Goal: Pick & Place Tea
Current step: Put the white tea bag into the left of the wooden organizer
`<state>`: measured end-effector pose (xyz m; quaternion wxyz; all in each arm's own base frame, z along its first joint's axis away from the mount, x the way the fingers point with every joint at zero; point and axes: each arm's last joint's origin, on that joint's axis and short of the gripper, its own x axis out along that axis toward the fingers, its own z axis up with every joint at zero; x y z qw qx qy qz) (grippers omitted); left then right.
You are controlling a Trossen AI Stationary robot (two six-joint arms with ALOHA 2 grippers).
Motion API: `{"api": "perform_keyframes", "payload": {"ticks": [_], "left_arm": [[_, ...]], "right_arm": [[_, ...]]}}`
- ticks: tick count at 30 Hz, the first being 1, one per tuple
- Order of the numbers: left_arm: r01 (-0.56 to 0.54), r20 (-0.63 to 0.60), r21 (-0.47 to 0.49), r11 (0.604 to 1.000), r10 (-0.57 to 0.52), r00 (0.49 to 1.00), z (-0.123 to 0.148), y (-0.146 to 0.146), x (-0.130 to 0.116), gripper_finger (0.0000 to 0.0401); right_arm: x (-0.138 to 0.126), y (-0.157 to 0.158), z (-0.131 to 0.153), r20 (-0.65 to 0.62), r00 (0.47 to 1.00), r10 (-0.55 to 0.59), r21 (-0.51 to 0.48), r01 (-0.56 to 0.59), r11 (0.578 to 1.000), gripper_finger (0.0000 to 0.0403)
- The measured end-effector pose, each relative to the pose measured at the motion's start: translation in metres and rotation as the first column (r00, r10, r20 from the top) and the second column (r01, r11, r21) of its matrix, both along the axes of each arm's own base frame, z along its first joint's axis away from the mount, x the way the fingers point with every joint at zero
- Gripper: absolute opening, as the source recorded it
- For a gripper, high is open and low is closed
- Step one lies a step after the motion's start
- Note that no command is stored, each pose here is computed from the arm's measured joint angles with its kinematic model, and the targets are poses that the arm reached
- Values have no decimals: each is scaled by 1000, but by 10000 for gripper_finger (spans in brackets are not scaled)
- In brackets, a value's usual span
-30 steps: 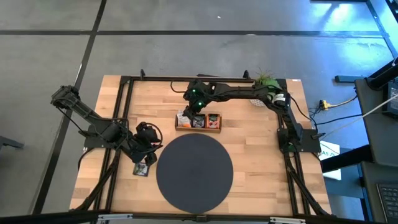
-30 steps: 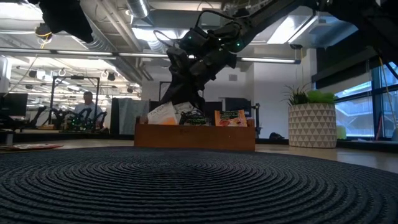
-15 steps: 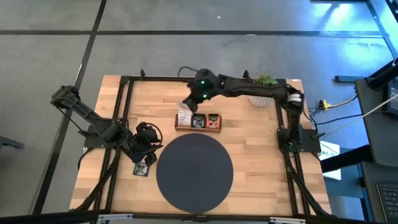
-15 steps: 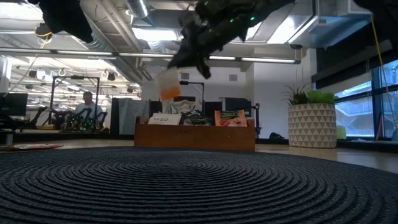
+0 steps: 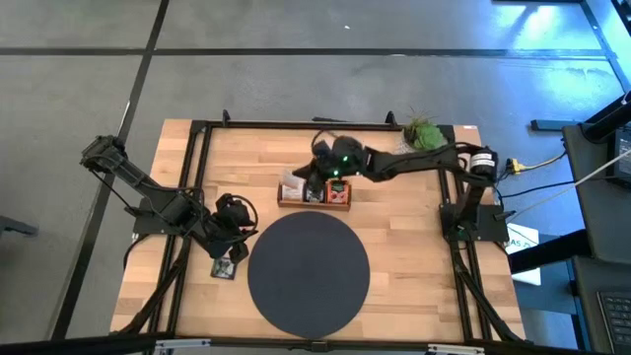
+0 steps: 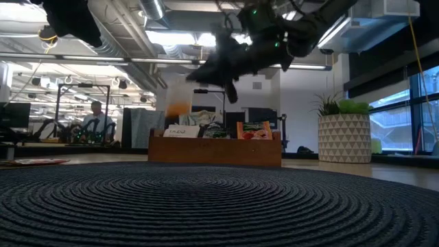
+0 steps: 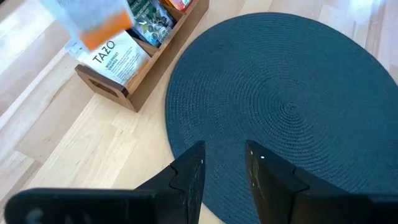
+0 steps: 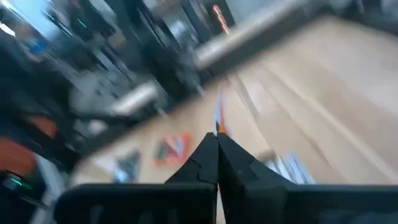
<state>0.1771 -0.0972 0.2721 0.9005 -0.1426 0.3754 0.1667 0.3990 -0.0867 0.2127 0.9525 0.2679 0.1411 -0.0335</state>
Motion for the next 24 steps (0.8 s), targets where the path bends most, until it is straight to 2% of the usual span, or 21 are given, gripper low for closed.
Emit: {"api": "perform_keyframes", "payload": {"ticks": [6, 14, 24], "left_arm": [[5, -5, -14, 1000, -5, 1000, 0, 0, 0, 106], [6, -8, -29, 1000, -7, 1000, 0, -1, 0, 108], [7, -4, -33, 999, -7, 1000, 0, -1, 0, 104]], "right_arm": [[7, 7, -18, -44, 999, -4, -92, 0, 996, 1], [10, 7, -40, -118, 993, -11, -152, -7, 988, 1], [10, 6, -42, -146, 986, -85, -272, 43, 961, 2]]}}
